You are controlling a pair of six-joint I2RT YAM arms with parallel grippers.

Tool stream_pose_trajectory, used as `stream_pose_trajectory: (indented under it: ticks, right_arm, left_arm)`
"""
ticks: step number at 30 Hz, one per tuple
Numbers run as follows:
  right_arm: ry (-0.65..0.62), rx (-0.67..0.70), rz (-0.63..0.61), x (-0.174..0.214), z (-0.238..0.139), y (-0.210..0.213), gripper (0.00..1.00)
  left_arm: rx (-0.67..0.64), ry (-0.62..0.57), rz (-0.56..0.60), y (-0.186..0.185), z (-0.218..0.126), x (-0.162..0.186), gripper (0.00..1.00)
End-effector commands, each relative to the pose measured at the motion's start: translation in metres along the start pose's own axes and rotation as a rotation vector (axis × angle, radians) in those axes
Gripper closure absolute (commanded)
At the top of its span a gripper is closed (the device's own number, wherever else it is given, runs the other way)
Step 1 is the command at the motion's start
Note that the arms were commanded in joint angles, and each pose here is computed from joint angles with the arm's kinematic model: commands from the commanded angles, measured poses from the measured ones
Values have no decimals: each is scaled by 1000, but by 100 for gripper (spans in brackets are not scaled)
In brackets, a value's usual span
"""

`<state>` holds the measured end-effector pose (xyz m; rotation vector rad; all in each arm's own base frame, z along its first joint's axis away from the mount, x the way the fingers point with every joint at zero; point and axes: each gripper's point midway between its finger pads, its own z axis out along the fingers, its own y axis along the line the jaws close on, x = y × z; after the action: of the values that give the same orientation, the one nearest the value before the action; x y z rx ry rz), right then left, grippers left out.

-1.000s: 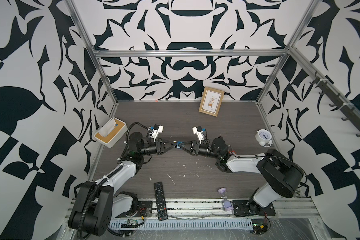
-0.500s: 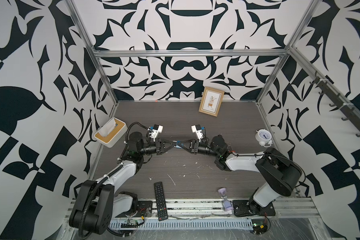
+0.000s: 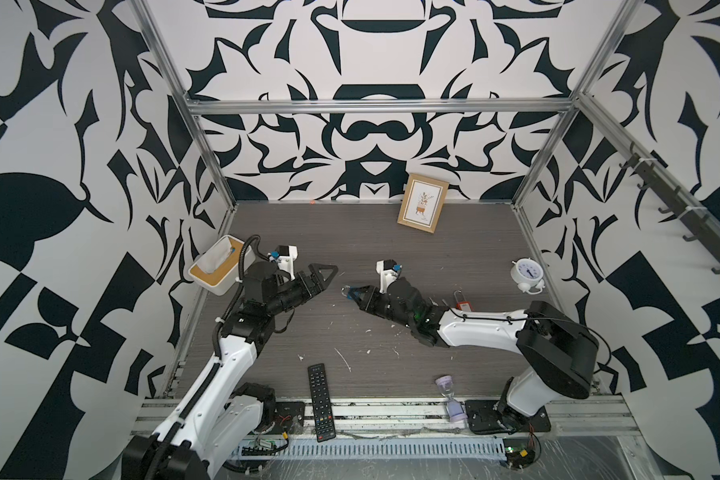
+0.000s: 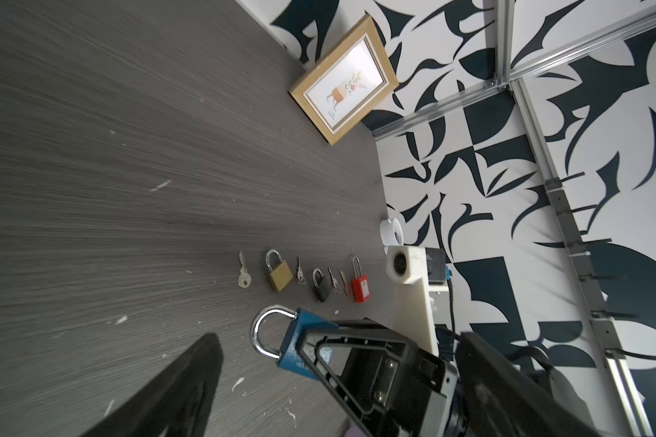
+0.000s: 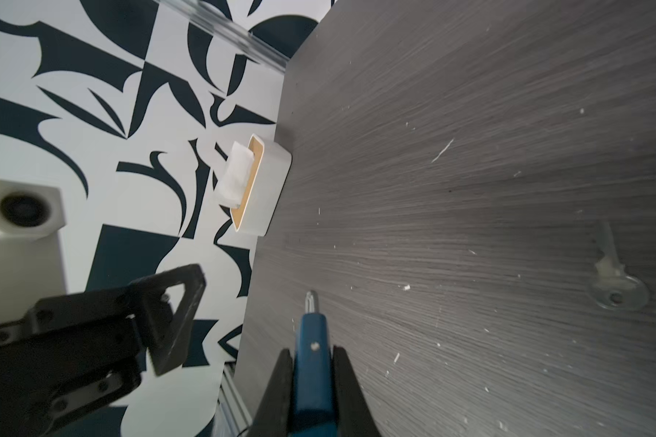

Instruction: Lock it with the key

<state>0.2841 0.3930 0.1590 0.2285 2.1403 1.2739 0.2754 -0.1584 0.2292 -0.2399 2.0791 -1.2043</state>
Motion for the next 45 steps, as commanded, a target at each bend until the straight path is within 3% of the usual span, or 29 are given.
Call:
stream_pose_trajectory:
  ticks: [1, 7, 14, 28, 40, 45]
  right_arm:
    - [-239, 129, 31, -38, 12, -3, 100]
    - [-307, 182, 108, -40, 37, -22, 100]
    - [-280, 182, 156, -25, 67, -39, 100]
    - [-264, 281, 242, 3, 63, -90, 98]
    - [-228, 327, 262, 22, 56, -104, 58]
    - [-225, 328, 252, 21, 39, -102, 47]
  left_arm:
    - [-148, -11, 30, 25, -15, 7, 1]
    - [-141, -21, 75, 22, -31, 16, 1]
    - [-116, -15, 74, 22, -31, 21, 1]
    - [-89, 31, 36, 25, -20, 28, 1]
    - [-100, 43, 19, 35, -21, 37, 1]
    - [-122, 35, 19, 39, -20, 35, 1]
